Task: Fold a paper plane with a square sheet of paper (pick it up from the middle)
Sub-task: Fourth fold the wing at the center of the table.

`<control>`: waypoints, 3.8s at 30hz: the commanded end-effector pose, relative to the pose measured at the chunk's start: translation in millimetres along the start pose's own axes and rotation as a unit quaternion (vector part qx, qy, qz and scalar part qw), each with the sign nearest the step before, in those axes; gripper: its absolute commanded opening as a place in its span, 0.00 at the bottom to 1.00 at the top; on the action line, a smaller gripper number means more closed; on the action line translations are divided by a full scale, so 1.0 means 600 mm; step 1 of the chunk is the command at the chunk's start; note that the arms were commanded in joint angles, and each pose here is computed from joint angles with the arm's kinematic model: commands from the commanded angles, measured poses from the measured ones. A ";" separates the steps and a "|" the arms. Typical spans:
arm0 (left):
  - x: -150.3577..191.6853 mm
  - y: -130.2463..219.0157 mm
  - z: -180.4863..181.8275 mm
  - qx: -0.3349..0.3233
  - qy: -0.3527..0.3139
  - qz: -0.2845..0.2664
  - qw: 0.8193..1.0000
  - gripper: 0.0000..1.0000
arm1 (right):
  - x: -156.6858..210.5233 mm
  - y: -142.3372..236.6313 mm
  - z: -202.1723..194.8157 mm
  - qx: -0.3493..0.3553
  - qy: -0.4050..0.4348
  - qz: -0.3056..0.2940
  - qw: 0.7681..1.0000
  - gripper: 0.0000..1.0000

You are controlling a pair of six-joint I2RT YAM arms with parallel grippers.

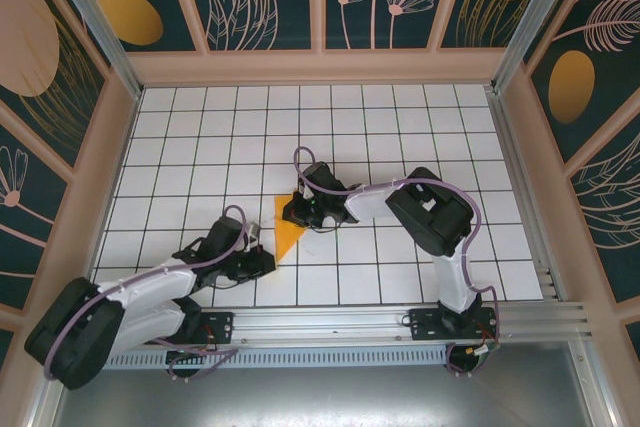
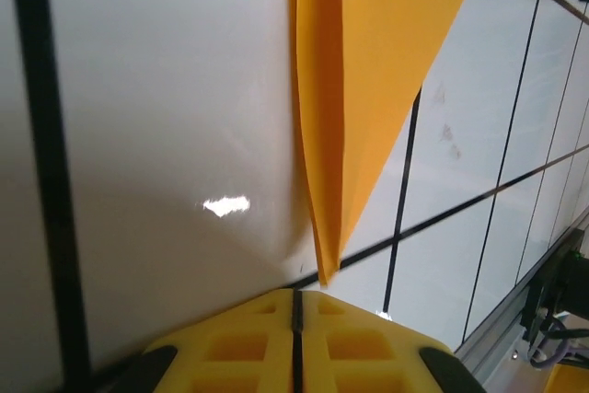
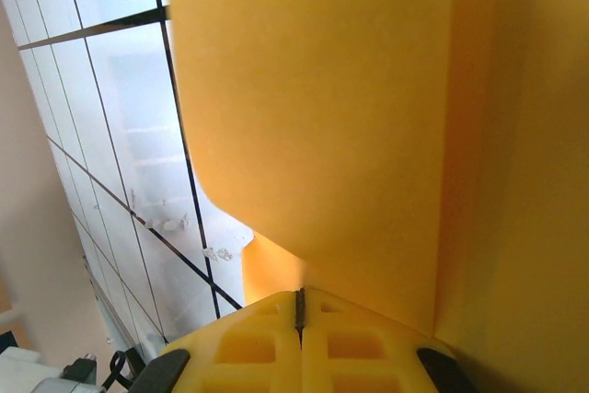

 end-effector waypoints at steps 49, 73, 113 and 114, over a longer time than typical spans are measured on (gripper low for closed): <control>-0.029 -0.042 0.051 -0.122 0.015 -0.035 0.992 0.00 | -0.124 0.053 -0.139 0.078 -0.006 -0.074 0.994 0.09; -0.032 -0.046 0.050 -0.124 0.003 -0.033 0.992 0.00 | -0.089 0.106 0.033 -0.010 0.100 -0.123 0.987 0.03; -0.076 0.083 -0.118 0.047 -0.052 -0.223 0.972 0.14 | 0.014 0.003 -0.094 0.135 -0.067 -0.074 0.986 0.02; -0.078 0.082 -0.123 0.059 -0.051 -0.227 0.971 0.13 | 0.016 0.002 -0.093 0.135 -0.069 -0.076 0.985 0.02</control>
Point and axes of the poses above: each hand's point on the last joint's axis, 136 mm out from that joint toward the fingers, its own y axis back along the fingers, its own z axis along the line the jaws close on, x = y × z, the point moved 8 cm from there along y, back along the fingers, and after that the axes turned 11 degrees about y, right-handed, at the moved point
